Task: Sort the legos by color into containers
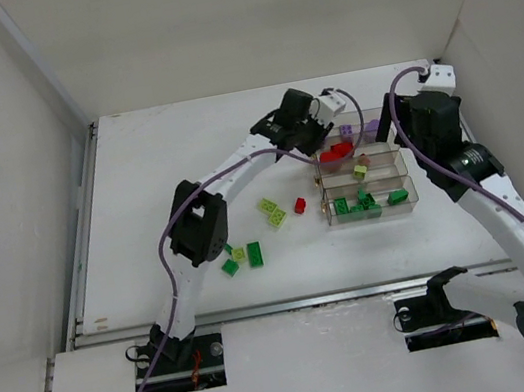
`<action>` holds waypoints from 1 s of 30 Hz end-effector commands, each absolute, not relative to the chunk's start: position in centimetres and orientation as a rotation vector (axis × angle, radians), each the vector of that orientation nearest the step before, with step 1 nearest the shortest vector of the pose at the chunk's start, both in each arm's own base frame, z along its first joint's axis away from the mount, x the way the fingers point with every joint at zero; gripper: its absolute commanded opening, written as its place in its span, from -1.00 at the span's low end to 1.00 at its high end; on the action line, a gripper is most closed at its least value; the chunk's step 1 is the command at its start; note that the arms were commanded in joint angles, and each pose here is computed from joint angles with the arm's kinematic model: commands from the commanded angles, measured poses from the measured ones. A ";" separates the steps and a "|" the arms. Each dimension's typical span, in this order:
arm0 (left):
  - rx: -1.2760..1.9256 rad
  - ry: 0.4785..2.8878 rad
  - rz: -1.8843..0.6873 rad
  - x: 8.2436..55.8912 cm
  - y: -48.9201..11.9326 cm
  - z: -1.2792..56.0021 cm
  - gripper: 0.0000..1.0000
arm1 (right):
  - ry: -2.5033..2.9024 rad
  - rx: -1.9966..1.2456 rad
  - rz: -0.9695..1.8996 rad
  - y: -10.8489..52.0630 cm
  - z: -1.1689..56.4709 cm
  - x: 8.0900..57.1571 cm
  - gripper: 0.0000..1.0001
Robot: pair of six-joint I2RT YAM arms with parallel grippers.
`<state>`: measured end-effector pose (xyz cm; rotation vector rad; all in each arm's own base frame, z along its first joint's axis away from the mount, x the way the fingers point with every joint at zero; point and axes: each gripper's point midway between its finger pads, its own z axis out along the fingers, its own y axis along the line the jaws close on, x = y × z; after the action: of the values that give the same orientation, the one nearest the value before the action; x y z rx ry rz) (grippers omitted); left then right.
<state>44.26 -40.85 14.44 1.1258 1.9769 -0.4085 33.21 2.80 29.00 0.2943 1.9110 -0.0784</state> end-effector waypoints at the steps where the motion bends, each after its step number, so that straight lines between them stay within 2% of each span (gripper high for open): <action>1: 1.143 1.864 -0.470 44.4 -43.3 16.0 -1.00 | 1.811 0.352 -0.108 1.2 32.4 32.7 1.00; 3: 1.133 1.838 -0.464 44.7 -44.0 15.7 -1.00 | 1.811 0.352 -0.108 1.2 32.4 32.7 1.00; 7: 1.108 1.793 -0.442 45.7 -44.4 16.2 -0.79 | 1.824 0.334 -0.111 1.3 32.2 32.6 1.00; 12: 1.125 1.770 -0.458 45.7 -44.8 16.1 -0.11 | 1.850 0.308 -0.086 2.0 31.6 33.0 1.00; 13: 1.143 1.769 -0.448 45.7 -44.7 15.9 0.17 | 1.853 0.299 -0.074 2.2 31.5 33.1 1.00; 17: 1.157 1.756 -0.437 45.4 -44.4 16.6 0.62 | 1.868 0.281 -0.054 2.7 31.4 33.2 1.00; 22: 1.080 1.788 -0.360 45.4 -42.3 19.5 0.67 | 1.854 0.273 -0.011 3.2 32.5 33.2 1.00; 24: 1.026 1.843 -0.297 45.0 -39.8 21.0 0.67 | 1.858 0.242 0.012 4.3 32.6 32.8 1.00; 27: 0.888 1.940 -0.233 45.2 -33.7 23.1 0.65 | 1.858 0.170 0.071 6.9 32.8 32.4 1.00; 28: 0.817 2.026 -0.209 45.6 -30.1 21.3 0.62 | 1.872 0.139 0.087 8.0 32.4 32.5 1.00; 29: 0.748 2.021 -0.194 45.5 -27.6 23.2 0.59 | 1.889 0.120 0.102 9.3 31.8 32.8 1.00; 30: 0.707 2.083 -0.175 45.9 -25.7 21.2 0.59 | 1.912 0.096 0.127 10.8 31.1 32.9 1.00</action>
<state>44.31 -34.20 15.70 0.9958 2.0428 -0.2610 32.53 7.47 30.05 0.1517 1.9261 0.0428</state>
